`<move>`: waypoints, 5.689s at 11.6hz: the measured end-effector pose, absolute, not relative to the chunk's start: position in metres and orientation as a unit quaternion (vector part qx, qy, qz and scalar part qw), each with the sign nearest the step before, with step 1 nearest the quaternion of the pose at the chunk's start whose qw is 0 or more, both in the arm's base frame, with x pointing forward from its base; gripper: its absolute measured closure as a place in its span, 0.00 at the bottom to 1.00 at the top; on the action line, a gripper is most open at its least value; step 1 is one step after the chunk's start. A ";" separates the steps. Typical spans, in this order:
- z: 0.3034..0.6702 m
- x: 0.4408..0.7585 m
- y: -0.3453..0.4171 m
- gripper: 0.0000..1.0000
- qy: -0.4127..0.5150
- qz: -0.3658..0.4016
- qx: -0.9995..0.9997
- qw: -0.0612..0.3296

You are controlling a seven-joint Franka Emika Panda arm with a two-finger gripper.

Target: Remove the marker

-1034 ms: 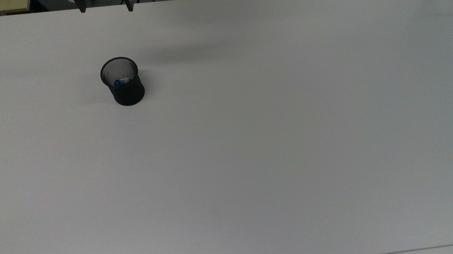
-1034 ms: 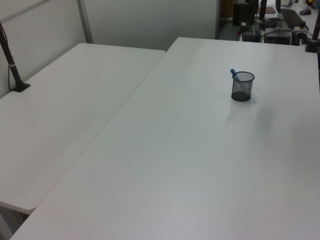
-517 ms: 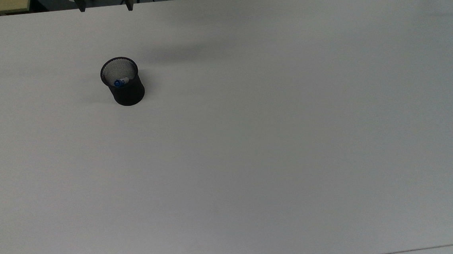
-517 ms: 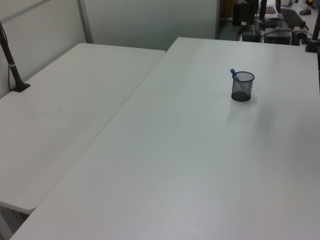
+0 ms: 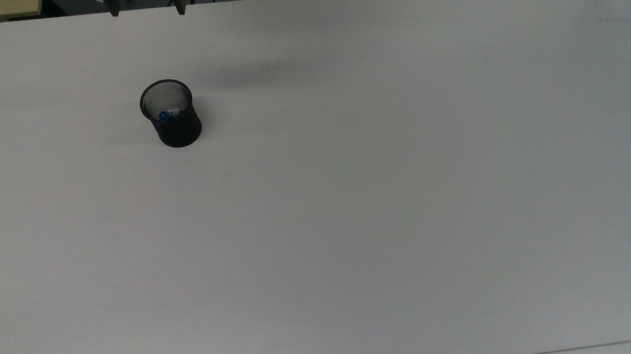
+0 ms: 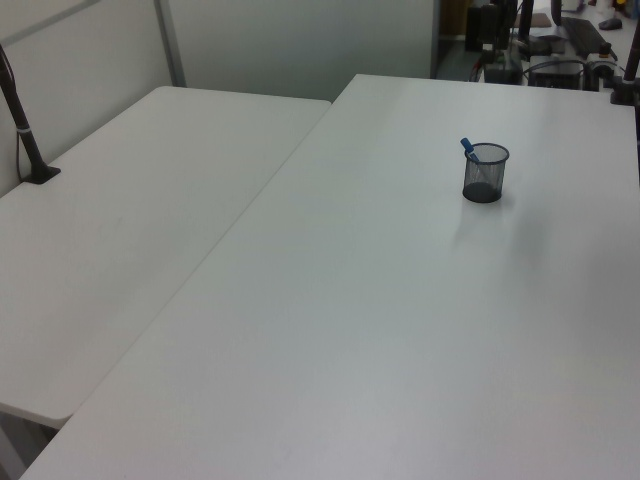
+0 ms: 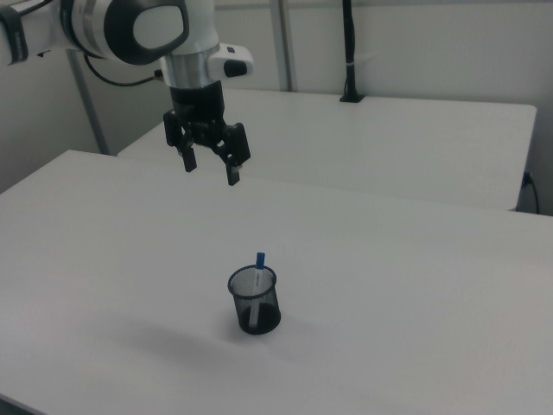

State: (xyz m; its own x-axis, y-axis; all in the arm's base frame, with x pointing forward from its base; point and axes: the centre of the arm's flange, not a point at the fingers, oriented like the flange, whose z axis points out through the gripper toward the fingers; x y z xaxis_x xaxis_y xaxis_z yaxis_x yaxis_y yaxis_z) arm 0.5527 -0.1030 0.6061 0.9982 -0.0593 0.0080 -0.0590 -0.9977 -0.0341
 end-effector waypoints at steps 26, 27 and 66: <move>0.434 0.621 -0.126 0.24 -0.021 0.087 -0.996 0.001; 0.429 0.624 -0.127 0.25 -0.021 0.085 -0.996 -0.001; 0.346 0.649 0.075 0.74 -0.107 0.180 -0.977 -0.032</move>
